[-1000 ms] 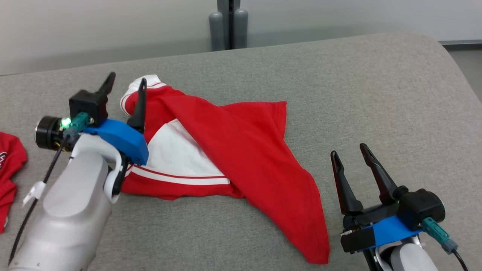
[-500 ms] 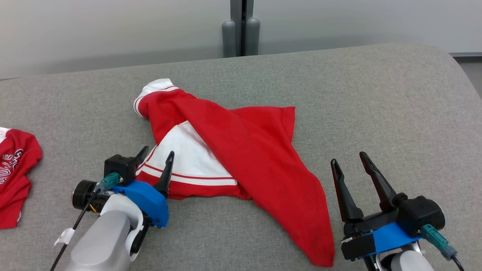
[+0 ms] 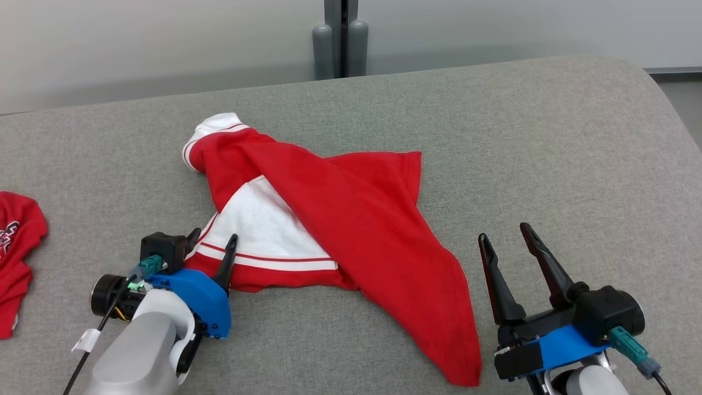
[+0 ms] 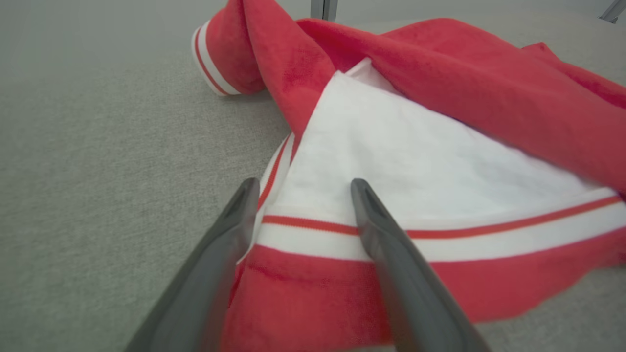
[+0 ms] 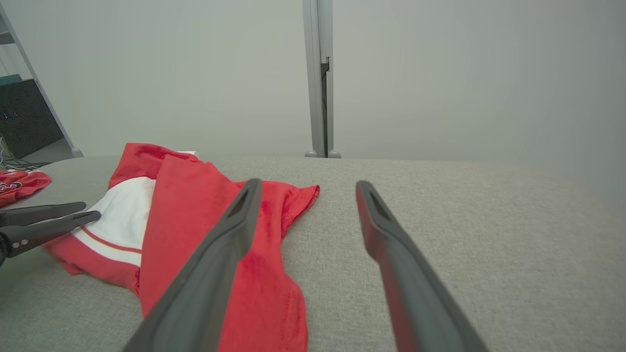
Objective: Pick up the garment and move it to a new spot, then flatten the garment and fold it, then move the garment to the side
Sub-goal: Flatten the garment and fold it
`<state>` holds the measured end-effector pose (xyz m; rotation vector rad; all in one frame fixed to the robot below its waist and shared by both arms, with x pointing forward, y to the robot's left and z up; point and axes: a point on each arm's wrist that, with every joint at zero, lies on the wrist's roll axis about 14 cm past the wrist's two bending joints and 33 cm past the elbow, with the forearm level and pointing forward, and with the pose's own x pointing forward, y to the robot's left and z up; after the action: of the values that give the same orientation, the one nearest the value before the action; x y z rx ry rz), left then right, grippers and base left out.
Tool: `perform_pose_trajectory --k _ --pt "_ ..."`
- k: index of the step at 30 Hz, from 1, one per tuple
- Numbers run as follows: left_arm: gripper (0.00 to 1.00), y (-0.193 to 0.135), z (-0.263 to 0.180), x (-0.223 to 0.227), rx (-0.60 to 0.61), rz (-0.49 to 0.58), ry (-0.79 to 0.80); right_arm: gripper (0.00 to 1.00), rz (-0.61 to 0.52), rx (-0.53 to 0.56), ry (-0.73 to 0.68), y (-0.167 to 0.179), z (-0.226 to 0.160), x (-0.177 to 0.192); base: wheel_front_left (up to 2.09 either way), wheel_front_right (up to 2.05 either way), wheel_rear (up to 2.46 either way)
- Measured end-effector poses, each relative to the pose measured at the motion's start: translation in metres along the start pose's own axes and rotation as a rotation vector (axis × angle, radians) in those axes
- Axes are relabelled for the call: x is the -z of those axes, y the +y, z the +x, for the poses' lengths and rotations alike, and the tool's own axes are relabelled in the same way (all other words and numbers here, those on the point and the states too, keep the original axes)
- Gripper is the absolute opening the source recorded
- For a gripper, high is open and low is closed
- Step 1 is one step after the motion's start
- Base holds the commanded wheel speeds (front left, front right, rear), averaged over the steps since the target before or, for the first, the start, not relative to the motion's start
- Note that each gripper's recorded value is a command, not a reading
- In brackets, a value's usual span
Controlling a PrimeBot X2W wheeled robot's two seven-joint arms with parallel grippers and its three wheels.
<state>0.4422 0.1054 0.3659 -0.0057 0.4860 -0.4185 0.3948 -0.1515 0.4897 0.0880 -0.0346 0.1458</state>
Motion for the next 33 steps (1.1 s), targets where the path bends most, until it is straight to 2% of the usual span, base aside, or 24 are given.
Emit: perform_pose_trajectory --k 11,12,13,14,22,28,33 --pt "1.00 -0.008 0.011 0.008 0.012 -0.007 0.063 1.00 -0.002 0.009 0.006 -0.003 -0.001 0.001 0.00 0.00 0.00" --pt "0.63 -0.009 0.011 0.008 0.014 -0.012 0.066 1.00 -0.002 0.010 0.006 -0.003 -0.002 0.001 0.00 0.00 0.00" --pt "0.34 -0.010 0.012 0.009 0.019 -0.007 0.071 1.00 -0.002 0.010 0.006 -0.003 -0.002 0.001 0.00 0.00 0.00" --pt "0.00 -0.011 0.012 0.009 0.022 -0.004 0.072 1.00 -0.002 0.011 0.006 -0.004 -0.002 0.001 0.00 0.00 0.00" --pt "0.00 -0.009 0.003 -0.012 0.012 -0.008 -0.032 1.00 0.002 0.005 -0.007 -0.001 -0.004 -0.003 0.00 0.00 0.00" --pt "0.00 -0.023 -0.018 -0.035 0.034 -0.025 -0.159 1.00 0.015 -0.029 -0.019 0.011 -0.003 -0.006 0.00 0.00 0.00" --pt "0.00 -0.045 -0.047 -0.007 0.050 -0.052 -0.159 1.00 0.024 -0.053 -0.018 0.020 -0.004 -0.006 0.00 0.00 0.00"
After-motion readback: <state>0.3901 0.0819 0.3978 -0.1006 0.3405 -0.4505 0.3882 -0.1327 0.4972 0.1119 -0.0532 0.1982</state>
